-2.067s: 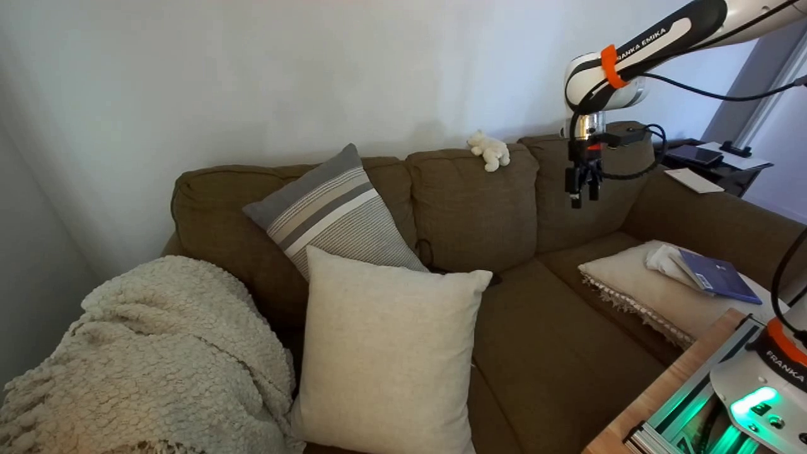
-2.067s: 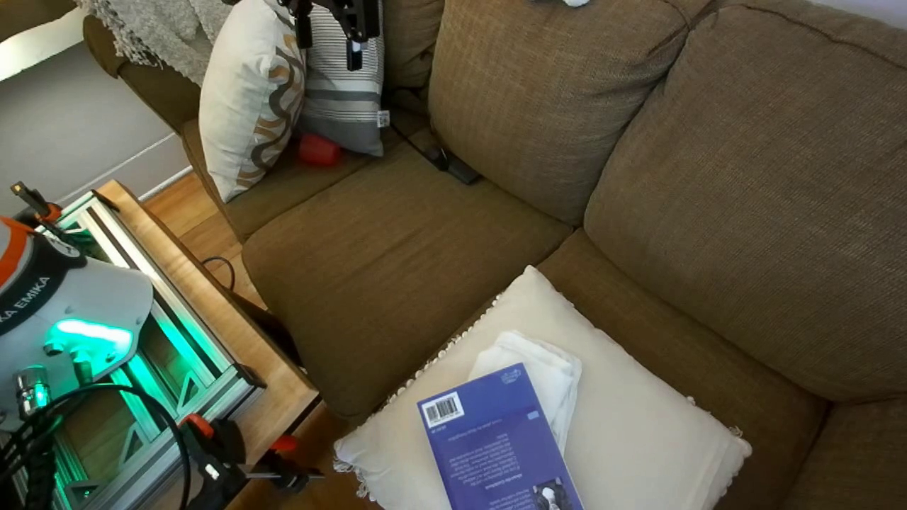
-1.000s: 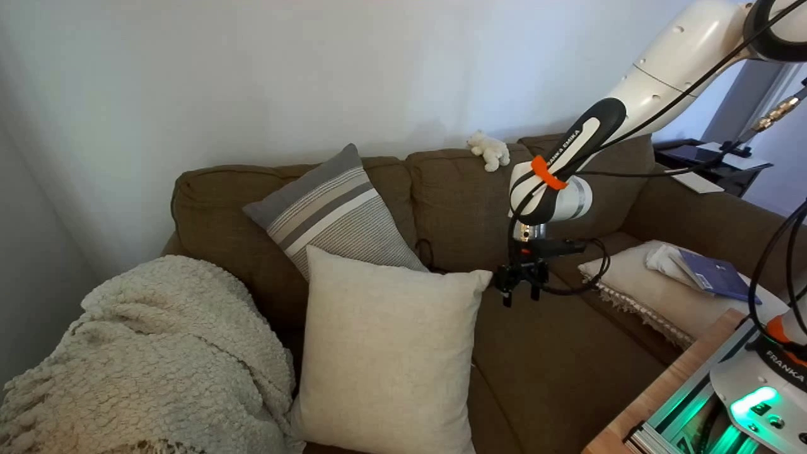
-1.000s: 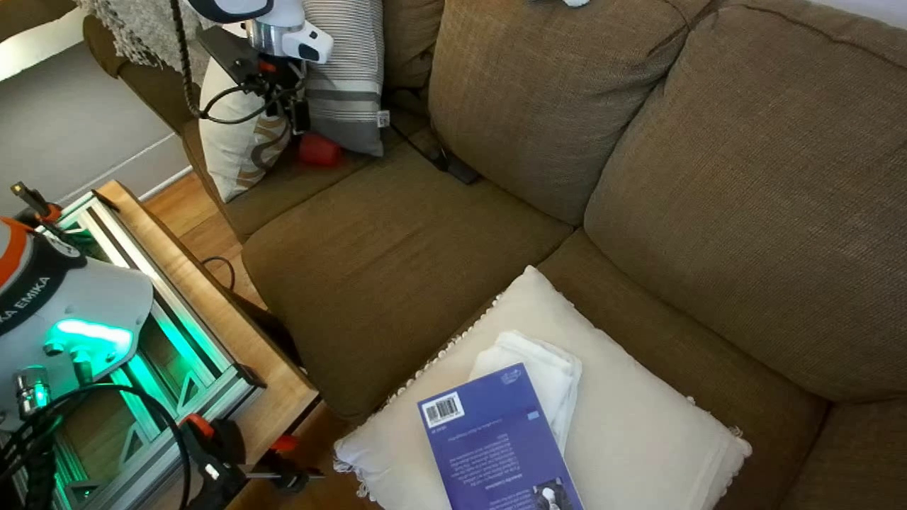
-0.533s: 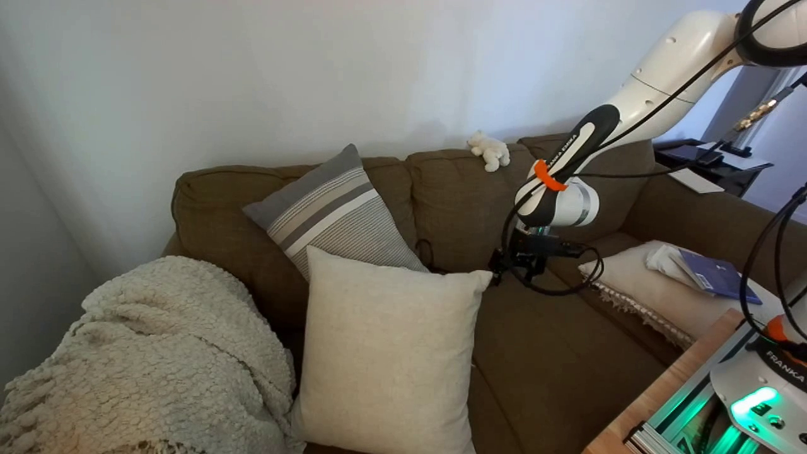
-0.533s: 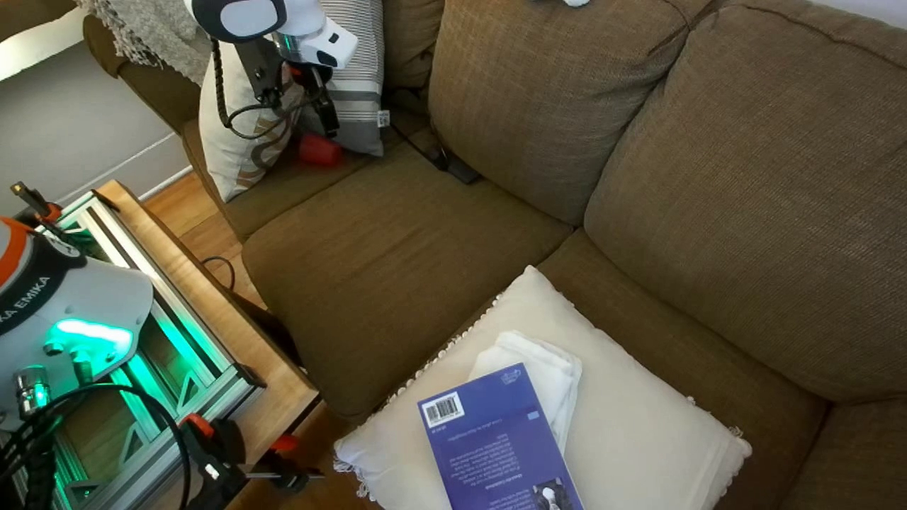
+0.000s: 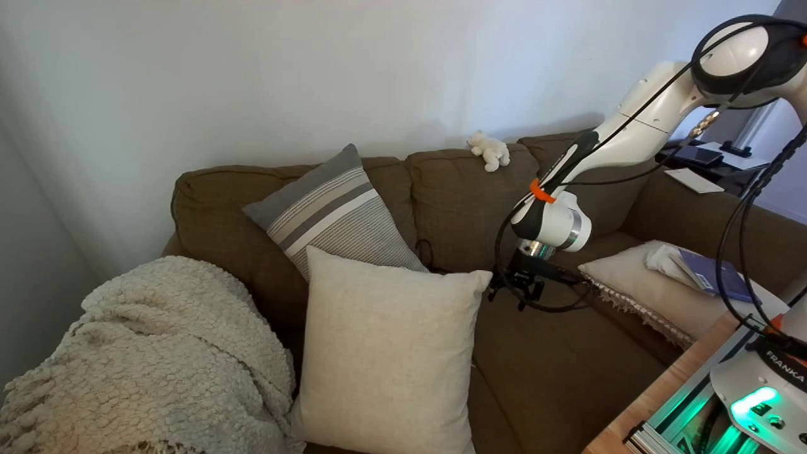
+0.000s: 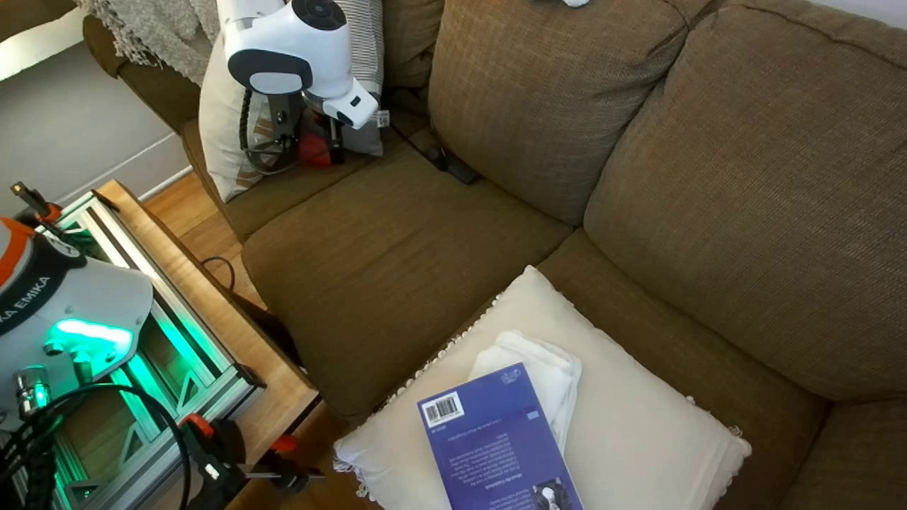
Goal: Pick up the laying orange cup on the sofa seat and position it upside down on the middle sofa seat
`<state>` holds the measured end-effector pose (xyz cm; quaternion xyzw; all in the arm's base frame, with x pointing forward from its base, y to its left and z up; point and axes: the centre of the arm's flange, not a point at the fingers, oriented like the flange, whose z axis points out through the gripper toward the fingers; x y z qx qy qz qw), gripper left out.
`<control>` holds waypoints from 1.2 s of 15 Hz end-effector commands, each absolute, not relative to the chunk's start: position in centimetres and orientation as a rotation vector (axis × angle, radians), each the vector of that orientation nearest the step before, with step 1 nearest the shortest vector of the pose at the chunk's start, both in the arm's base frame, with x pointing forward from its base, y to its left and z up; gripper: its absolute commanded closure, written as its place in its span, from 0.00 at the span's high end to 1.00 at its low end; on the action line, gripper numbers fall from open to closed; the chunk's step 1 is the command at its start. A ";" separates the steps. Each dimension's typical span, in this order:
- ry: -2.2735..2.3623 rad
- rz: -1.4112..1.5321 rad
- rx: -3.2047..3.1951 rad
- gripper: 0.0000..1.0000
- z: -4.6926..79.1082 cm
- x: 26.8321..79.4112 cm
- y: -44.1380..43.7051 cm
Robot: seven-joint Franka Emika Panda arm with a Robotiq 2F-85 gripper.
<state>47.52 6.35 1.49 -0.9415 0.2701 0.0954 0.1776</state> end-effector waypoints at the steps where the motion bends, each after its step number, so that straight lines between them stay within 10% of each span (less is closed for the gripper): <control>1: 0.915 0.337 -2.621 1.00 -0.3 48.6 5.8; 18: 0.625 0.755 -2.282 1.00 -11.9 48.8 11.4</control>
